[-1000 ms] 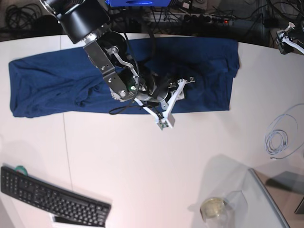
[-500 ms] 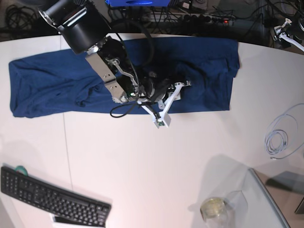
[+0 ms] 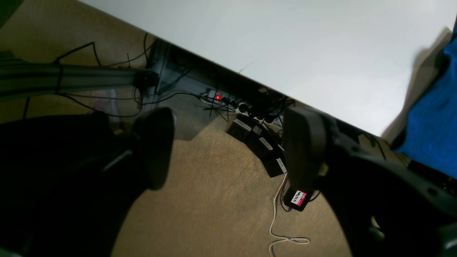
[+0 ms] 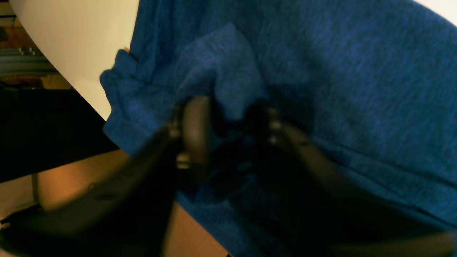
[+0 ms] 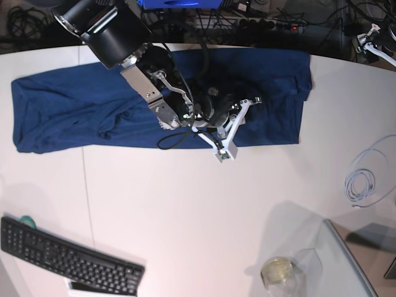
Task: Layout the t-shirt on the table in an organized manner, then fold the t-shirt properly
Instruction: 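Drag the sleeve with the right gripper along the strip toward the left gripper, then move the right gripper back to the collar end and grasp the strip, then grasp the hem end of the strip with the left gripper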
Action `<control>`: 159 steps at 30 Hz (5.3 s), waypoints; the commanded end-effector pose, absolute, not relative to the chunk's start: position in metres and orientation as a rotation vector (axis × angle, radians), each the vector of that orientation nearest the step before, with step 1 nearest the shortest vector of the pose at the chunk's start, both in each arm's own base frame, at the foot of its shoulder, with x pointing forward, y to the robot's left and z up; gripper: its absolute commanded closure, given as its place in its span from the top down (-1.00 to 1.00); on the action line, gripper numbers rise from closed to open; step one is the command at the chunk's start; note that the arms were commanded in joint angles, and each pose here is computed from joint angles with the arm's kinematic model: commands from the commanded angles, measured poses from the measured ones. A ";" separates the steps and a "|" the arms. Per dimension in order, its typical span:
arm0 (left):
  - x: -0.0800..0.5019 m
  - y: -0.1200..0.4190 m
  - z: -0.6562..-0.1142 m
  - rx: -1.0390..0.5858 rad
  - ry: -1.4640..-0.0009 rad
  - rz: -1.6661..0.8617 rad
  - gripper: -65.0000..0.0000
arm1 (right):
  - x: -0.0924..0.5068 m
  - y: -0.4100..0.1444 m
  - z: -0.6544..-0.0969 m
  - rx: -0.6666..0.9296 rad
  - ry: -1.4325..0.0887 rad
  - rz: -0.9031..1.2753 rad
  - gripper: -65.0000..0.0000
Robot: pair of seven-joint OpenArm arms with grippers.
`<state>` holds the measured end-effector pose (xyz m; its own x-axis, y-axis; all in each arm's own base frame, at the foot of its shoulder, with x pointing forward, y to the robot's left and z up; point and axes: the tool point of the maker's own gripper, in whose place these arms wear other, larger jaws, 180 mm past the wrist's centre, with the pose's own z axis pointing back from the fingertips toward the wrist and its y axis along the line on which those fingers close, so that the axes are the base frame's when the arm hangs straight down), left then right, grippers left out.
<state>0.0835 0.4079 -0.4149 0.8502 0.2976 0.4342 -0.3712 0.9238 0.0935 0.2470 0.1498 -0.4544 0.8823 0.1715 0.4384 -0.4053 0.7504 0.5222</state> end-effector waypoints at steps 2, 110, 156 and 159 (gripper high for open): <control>0.087 0.417 -0.405 0.203 -0.454 0.346 0.38 | 0.259 0.161 -0.437 0.689 -0.430 0.328 -0.93; 0.182 0.285 -0.432 -0.135 -0.696 0.078 0.37 | 0.235 -0.034 -0.352 0.549 -0.822 0.112 0.59; 0.196 0.252 -0.476 -0.277 -0.617 0.122 0.76 | 0.233 -0.034 -0.362 0.545 -0.797 0.099 0.59; 0.194 0.239 -0.485 -0.308 -0.589 0.110 0.76 | 0.233 -0.034 -0.362 0.545 -0.797 0.099 0.59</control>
